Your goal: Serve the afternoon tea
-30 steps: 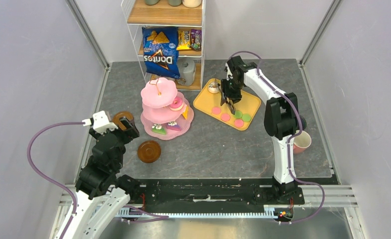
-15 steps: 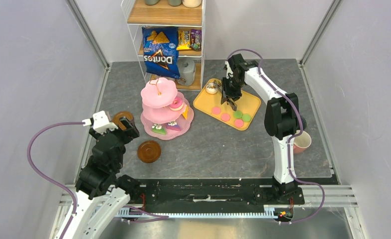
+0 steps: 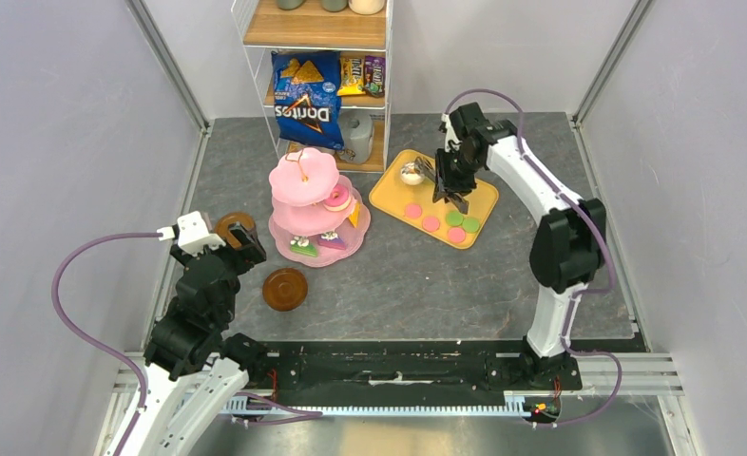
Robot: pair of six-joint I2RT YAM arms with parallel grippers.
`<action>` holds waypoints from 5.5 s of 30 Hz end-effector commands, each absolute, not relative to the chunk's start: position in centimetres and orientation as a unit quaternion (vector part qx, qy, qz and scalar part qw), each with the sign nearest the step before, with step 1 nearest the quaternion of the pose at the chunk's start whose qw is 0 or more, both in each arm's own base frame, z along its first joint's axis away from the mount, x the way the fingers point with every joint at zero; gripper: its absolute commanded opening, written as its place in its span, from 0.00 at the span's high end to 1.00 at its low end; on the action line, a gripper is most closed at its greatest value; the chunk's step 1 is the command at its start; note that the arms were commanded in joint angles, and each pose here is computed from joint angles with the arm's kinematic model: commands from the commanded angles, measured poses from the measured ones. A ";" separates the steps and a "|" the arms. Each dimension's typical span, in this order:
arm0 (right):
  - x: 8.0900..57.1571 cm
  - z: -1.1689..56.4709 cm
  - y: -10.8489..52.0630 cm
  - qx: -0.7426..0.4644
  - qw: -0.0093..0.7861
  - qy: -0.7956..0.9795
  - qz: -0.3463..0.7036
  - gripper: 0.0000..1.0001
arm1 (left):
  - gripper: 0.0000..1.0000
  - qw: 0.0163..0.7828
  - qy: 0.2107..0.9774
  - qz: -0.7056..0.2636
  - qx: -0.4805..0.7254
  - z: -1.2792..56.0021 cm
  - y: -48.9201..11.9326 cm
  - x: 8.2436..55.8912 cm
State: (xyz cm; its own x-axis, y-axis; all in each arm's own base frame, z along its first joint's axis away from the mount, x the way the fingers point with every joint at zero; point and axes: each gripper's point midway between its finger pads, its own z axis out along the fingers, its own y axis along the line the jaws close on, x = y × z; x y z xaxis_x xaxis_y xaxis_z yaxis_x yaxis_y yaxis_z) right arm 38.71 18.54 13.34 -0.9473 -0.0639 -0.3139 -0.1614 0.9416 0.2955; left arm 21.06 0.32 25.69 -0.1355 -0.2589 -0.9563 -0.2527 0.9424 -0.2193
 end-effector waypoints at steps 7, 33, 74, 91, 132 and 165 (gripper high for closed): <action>33.4 19.5 20.4 -0.116 0.242 0.946 0.181 0.64 | 0.10 0.644 0.742 -0.006 -0.187 26.2 0.6 21.3; 21.7 23.8 34.7 -0.253 0.273 0.886 0.277 0.64 | 0.10 0.643 0.742 -0.001 -0.190 26.2 0.7 21.3; 24.6 19.2 41.5 -0.234 0.268 0.889 0.287 0.56 | 0.10 0.645 0.740 -0.006 -0.191 26.3 0.7 21.2; 23.0 19.8 40.5 -0.251 0.253 0.887 0.293 0.52 | 0.10 0.645 0.740 -0.006 -0.191 26.3 0.7 21.2; 37.7 15.2 16.3 -0.085 0.239 0.966 0.047 0.43 | 0.10 0.647 0.740 -0.016 -0.186 26.4 0.3 21.3; 41.8 7.7 15.8 -0.108 0.181 0.977 -0.025 0.49 | 0.10 0.647 0.740 -0.019 -0.184 26.4 0.2 21.3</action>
State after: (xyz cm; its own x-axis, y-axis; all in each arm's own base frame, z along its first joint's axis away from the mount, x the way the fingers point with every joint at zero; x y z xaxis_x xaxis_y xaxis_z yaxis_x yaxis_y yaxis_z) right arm 40.21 15.80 6.79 -0.9295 -0.2076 -0.3048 -0.1960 0.9782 -0.0686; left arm 21.03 0.33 25.72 -0.1341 -0.2598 -0.9563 -0.2520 0.9422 -0.2207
